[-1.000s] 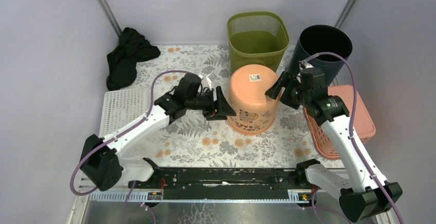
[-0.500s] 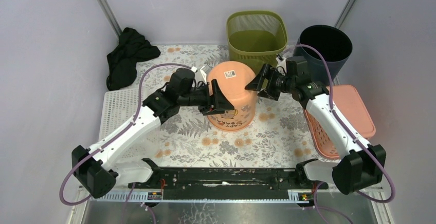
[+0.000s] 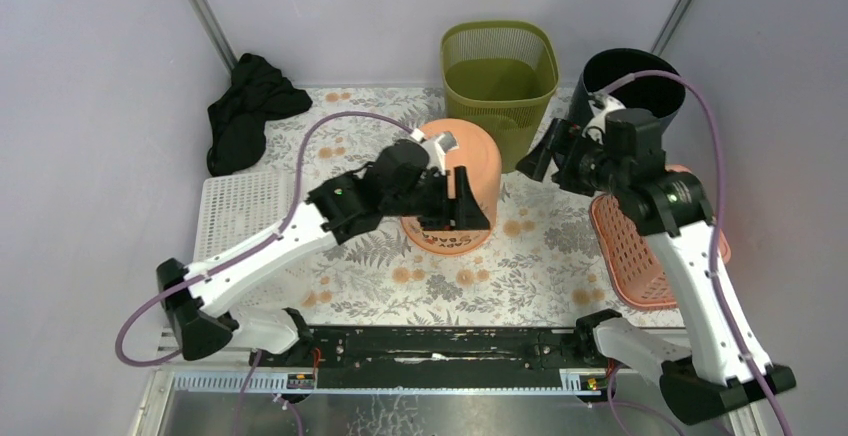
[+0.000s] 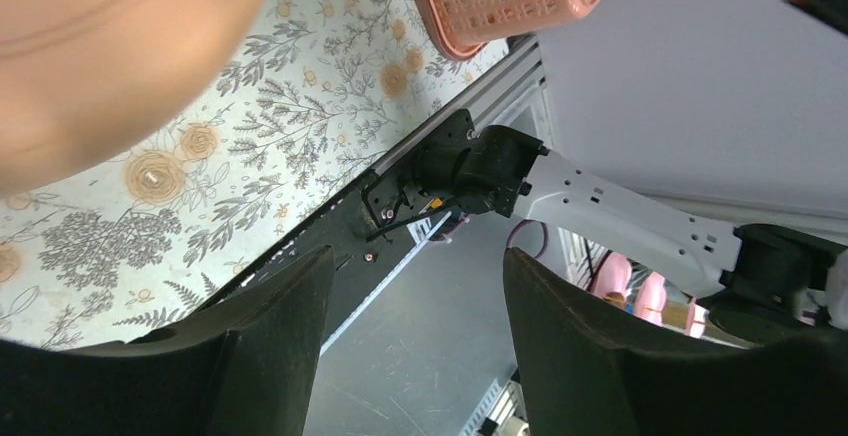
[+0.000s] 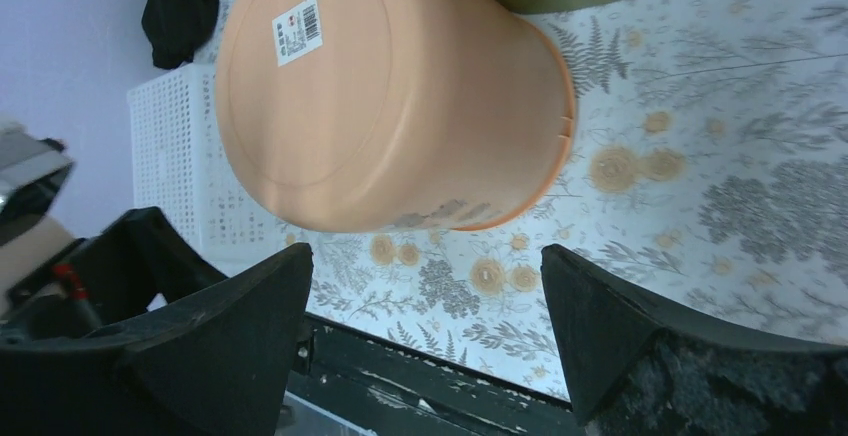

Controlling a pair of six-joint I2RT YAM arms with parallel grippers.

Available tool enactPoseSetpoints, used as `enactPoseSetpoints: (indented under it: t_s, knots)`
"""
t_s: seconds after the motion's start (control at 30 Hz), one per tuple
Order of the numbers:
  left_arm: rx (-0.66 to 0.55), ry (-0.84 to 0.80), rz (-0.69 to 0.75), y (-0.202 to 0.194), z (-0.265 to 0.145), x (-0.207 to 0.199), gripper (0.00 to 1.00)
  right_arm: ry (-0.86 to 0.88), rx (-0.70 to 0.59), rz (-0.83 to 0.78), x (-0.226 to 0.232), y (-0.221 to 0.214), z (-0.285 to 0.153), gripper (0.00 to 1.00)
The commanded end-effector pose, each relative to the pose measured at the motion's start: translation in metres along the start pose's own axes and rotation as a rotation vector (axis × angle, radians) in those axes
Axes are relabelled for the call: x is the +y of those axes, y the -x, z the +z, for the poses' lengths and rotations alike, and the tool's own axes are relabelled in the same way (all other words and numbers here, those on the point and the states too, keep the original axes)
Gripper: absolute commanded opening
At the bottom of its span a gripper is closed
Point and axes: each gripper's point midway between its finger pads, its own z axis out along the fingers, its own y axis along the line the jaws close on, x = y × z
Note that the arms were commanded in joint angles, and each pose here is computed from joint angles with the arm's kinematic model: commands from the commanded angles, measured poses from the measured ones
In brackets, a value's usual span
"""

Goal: Turn the large container upside down
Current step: Move the container to the center of the board.

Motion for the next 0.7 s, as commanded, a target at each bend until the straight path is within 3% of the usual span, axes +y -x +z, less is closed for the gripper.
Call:
enactPoseSetpoints:
  t_s: [0.0,0.33,0.5,0.6,0.67]
  knots:
    - [-0.023,0.08,0.055,-0.005,0.031,-0.003,0.7,-0.108,-0.065,-0.031,-0.015,0.003,-0.039,0.92]
    - [-0.046,0.103,0.079,-0.028,0.128,-0.011,0.7,-0.101,-0.121,-0.039,-0.013,-0.002,-0.083,0.85]
    - [-0.132,0.233,0.183,-0.018,0.158,0.022,0.81,-0.057,-0.09,-0.027,-0.01,-0.016,-0.084,0.86]
    - [-0.246,0.277,0.264,-0.003,0.159,0.042,0.99,-0.044,-0.08,-0.019,-0.01,-0.023,-0.084,0.85]
    - [-0.32,0.282,0.314,0.006,0.156,0.049,1.0,-0.038,-0.071,-0.013,-0.011,-0.026,-0.083,0.85]
